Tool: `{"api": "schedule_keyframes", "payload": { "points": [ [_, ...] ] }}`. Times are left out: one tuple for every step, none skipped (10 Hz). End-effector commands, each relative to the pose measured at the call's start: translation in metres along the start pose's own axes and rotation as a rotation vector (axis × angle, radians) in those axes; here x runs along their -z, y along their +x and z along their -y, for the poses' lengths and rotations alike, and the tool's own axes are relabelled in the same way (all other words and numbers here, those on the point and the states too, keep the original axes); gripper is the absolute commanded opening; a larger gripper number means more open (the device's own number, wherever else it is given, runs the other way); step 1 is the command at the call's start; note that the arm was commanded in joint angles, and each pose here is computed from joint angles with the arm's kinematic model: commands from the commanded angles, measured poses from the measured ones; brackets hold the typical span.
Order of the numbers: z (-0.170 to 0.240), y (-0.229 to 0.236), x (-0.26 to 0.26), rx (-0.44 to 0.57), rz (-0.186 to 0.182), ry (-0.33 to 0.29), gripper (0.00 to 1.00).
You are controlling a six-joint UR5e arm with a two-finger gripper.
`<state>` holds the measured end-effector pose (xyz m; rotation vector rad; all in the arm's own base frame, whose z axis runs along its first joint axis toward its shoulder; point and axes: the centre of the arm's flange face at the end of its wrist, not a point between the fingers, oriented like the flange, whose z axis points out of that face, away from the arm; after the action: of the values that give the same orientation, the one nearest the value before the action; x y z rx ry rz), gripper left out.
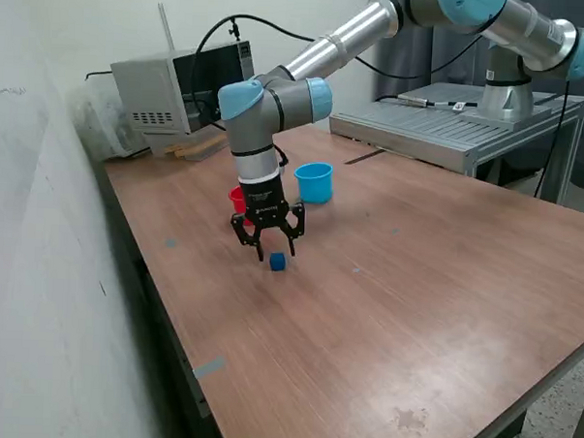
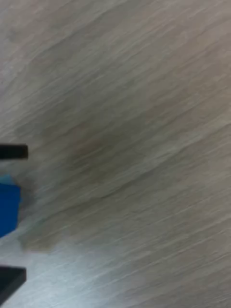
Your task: Place red objects in the red bin, and blue objects in the blue bin.
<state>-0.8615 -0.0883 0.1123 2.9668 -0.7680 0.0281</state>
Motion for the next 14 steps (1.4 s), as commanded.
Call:
{"api": "schedule_keyframes", "payload": {
  "points": [
    [-0.003, 0.000, 0.000, 0.004, 0.011, -0.005, 0.00],
    [-0.006, 0.001, 0.001, 0.008, 0.021, -0.009, 0.00],
    [-0.009, 0.003, 0.001, 0.011, 0.023, -0.007, 0.00],
    [-0.009, 0.003, 0.001, 0.011, 0.023, -0.007, 0.00],
    [-0.009, 0.002, 0.001, 0.011, 0.024, -0.004, 0.00],
    [-0.009, 0.002, 0.003, 0.012, 0.029, -0.005, 0.00],
    [-0.010, 0.000, 0.008, 0.011, 0.039, -0.006, 0.00],
    [-0.010, 0.000, 0.017, -0.018, 0.051, -0.003, 0.00],
    [-0.005, -0.001, 0.038, -0.099, 0.088, 0.027, 0.00],
    [0.000, 0.009, 0.059, -0.217, 0.100, 0.044, 0.00],
    [0.010, 0.030, 0.083, -0.331, 0.089, 0.049, 0.00],
    [0.020, 0.043, 0.099, -0.429, 0.075, 0.060, 0.00],
    [0.033, 0.061, 0.117, -0.524, 0.068, 0.067, 0.00],
    [0.050, 0.082, 0.137, -0.600, 0.062, 0.071, 0.00]
  ]
}}
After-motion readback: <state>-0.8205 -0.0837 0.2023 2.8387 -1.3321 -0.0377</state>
